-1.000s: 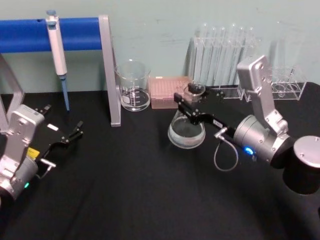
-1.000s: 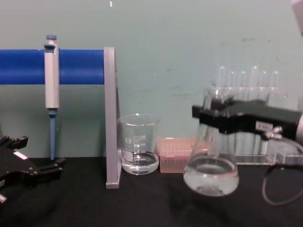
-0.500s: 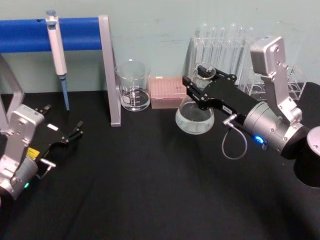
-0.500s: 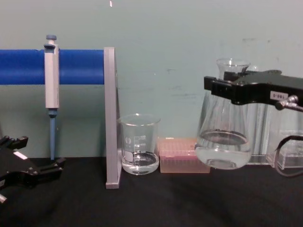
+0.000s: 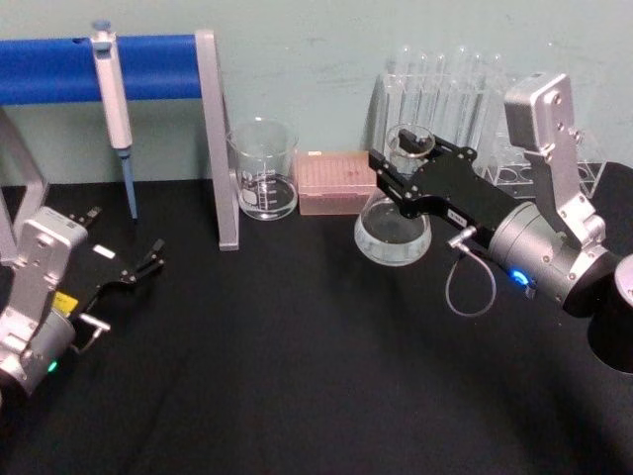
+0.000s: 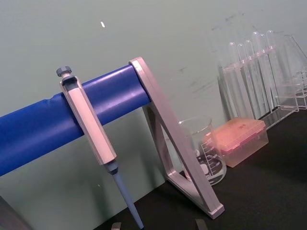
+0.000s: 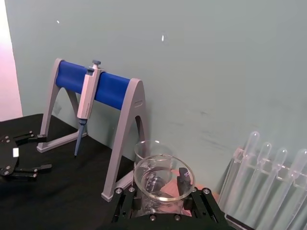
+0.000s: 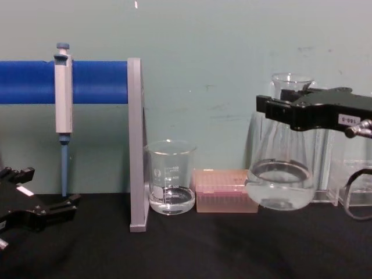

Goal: Grasp the erlenmeyer flask with one hand, shake it three times, then place it back.

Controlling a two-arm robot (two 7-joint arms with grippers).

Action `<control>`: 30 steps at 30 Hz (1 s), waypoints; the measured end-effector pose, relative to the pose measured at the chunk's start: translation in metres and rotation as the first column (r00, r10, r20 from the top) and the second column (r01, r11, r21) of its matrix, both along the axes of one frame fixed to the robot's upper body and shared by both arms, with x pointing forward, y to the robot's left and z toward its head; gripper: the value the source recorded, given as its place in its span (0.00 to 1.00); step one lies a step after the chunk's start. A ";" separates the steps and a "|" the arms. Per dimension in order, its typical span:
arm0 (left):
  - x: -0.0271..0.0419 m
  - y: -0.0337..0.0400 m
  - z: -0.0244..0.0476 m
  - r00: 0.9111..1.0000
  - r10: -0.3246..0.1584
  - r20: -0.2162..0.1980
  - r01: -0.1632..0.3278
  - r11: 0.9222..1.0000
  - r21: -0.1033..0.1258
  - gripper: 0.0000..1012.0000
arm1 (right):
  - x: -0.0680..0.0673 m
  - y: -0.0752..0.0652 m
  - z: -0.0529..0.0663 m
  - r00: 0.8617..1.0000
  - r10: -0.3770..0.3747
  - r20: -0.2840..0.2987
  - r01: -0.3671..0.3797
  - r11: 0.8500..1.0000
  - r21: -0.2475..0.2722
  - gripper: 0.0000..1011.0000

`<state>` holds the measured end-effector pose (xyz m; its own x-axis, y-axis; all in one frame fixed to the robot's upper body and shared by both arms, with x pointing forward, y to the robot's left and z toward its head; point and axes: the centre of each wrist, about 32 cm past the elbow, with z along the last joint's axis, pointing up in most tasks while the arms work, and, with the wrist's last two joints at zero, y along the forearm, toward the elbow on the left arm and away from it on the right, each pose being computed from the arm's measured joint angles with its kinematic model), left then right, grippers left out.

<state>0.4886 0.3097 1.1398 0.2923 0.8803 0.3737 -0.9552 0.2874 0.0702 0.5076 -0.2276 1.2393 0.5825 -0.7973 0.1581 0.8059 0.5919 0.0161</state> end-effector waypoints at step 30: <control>0.0000 0.0000 0.0000 1.000 0.000 0.000 0.000 1.000 0.000 0.99 | -0.027 0.028 -0.009 0.953 0.299 -0.044 -0.298 0.954 0.019 0.44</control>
